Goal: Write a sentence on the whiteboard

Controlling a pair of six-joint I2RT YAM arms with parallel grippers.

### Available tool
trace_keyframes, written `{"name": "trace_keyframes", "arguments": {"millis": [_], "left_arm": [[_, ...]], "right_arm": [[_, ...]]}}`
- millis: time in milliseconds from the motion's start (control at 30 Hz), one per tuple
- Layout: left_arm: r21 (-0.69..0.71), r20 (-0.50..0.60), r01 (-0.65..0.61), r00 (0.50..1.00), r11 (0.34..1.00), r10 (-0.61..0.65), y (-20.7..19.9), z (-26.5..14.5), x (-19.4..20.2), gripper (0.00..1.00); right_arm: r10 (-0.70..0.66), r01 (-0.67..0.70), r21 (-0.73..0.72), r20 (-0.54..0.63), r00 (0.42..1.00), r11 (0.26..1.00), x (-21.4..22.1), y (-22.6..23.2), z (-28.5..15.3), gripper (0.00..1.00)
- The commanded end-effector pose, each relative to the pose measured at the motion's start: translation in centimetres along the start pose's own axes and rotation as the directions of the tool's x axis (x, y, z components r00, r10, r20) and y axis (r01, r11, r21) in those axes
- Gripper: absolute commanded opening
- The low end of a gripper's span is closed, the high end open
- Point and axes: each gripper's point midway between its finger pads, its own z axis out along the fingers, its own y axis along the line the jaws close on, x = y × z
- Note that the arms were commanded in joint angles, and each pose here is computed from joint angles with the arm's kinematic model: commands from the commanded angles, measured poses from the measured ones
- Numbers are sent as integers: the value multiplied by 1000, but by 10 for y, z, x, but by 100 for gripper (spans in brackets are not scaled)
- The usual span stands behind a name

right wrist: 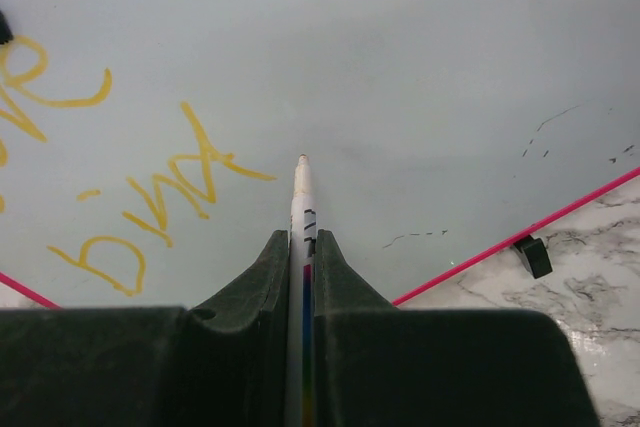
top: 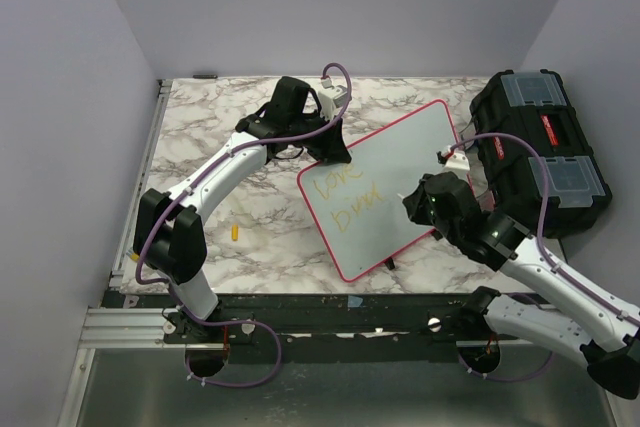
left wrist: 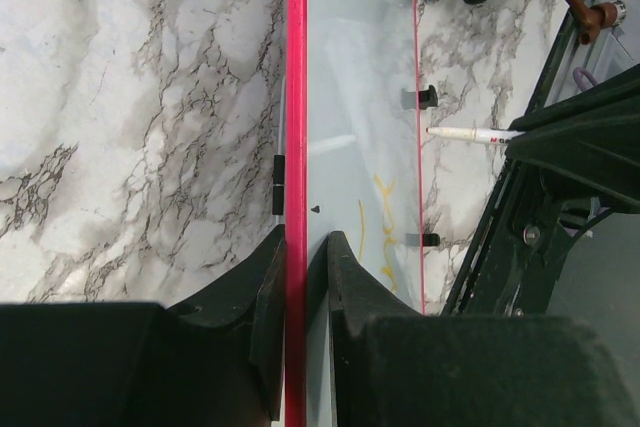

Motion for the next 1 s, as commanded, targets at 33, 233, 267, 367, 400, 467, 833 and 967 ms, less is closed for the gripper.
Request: {"name": "trace_keyframes", "arguments": {"millis": [33, 233, 267, 367, 400, 467, 833, 967], "left_arm": [[-7, -11, -89, 996, 996, 89, -4, -1, 5, 0], [-11, -15, -87, 996, 996, 87, -2, 1, 6, 0], [-14, -17, -85, 996, 996, 85, -1, 1, 7, 0], [-16, -19, -86, 996, 996, 85, 0, 2, 8, 0], [-16, -17, -87, 996, 996, 87, 0, 2, 7, 0], [-16, -19, -87, 996, 996, 86, 0, 2, 7, 0], [-21, -21, -85, 996, 996, 84, 2, 3, 9, 0], [-21, -19, -86, 996, 996, 86, 2, 3, 8, 0]], "right_arm": [[32, -38, 59, 92, 995, 998, -21, -9, -3, 1], [23, -28, 60, 95, 995, 998, -22, -6, 4, 1], [21, -27, 59, 95, 995, 998, -22, -5, 5, 1], [19, -23, 47, 96, 995, 999, -23, -2, 7, 1], [18, -22, 38, 96, 995, 999, -23, 0, 7, 1], [16, -19, 29, 93, 996, 999, -22, 2, 8, 1], [8, -8, -2, 92, 996, 1000, -24, 9, 10, 1], [-1, 0, 6, 87, 996, 1000, -22, 8, 12, 1]]}}
